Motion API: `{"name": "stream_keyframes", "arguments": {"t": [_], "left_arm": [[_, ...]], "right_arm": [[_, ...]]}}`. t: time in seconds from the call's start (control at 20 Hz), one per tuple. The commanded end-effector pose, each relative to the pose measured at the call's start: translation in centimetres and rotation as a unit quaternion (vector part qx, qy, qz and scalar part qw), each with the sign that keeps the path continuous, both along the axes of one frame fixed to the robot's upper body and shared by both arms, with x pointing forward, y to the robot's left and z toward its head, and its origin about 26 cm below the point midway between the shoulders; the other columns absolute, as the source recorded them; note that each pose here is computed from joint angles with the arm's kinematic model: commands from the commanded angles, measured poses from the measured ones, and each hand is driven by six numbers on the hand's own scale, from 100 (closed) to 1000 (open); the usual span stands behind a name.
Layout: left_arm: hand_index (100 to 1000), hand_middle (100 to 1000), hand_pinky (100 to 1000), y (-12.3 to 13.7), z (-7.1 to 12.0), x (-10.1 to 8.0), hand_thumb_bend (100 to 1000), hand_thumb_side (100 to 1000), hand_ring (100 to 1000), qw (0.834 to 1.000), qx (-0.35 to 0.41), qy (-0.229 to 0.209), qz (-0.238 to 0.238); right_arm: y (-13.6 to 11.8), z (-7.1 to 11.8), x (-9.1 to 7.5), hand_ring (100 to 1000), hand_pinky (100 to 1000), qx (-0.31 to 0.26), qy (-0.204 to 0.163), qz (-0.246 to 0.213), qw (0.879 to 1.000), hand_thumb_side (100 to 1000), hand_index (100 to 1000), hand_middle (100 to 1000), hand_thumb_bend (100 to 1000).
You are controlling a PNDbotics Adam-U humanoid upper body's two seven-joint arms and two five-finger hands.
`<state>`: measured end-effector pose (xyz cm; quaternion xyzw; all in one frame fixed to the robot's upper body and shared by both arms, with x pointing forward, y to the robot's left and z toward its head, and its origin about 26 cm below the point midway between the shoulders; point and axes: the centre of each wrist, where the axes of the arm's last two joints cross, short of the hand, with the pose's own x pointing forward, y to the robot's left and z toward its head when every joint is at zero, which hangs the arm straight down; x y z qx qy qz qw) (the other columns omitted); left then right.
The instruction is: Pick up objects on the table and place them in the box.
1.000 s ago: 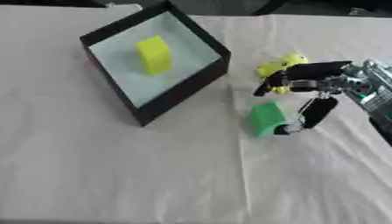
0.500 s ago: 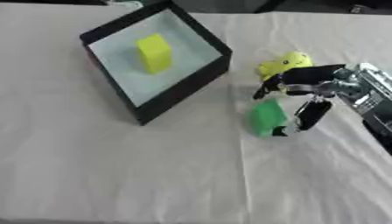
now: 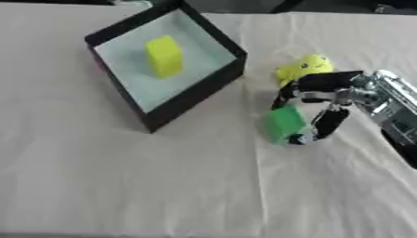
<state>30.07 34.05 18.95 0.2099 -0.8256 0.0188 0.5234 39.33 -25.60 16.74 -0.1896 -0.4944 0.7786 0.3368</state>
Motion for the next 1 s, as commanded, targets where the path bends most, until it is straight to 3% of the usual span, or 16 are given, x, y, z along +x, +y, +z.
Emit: {"name": "stream_keyframes", "arguments": {"t": [0.05,0.55,0.65,0.7,0.75,1.0], "left_arm": [[805,726,830,0.3,0.9,-0.2,130,749,660,1.0,0.004,-0.014,0.001],[804,726,831,0.5,0.8,-0.3,128,751,661,1.0,0.006,-0.012,0.004],[804,726,831,0.6,0.7,-0.4,128,748,660,1.0,0.007,-0.014,0.007],[804,727,831,0.6,0.7,-0.4,127,767,660,1.0,0.008,-0.015,0.009],[804,727,831,0.7,0.7,-0.5,127,747,660,1.0,0.008,-0.016,0.011],[803,726,829,0.8,0.6,-0.6,124,746,659,1.0,0.01,-0.018,0.019]], "right_arm": [[-0.1,1.0,0.0,741,852,0.018,-0.018,-0.01,1.0,284,678,536,429],[0.1,3.0,-1.2,668,822,0.078,-0.024,-0.012,0.997,267,589,467,443],[0.3,4.2,-1.4,660,821,0.087,-0.032,-0.003,0.996,275,581,459,432],[0.5,5.0,-1.6,656,820,0.092,-0.039,0.004,0.995,407,579,458,318],[0.7,5.9,-1.7,654,819,0.096,-0.046,0.011,0.994,284,578,457,422],[1.9,11.0,-2.7,641,814,0.125,-0.087,0.046,0.987,286,575,452,414]]}}
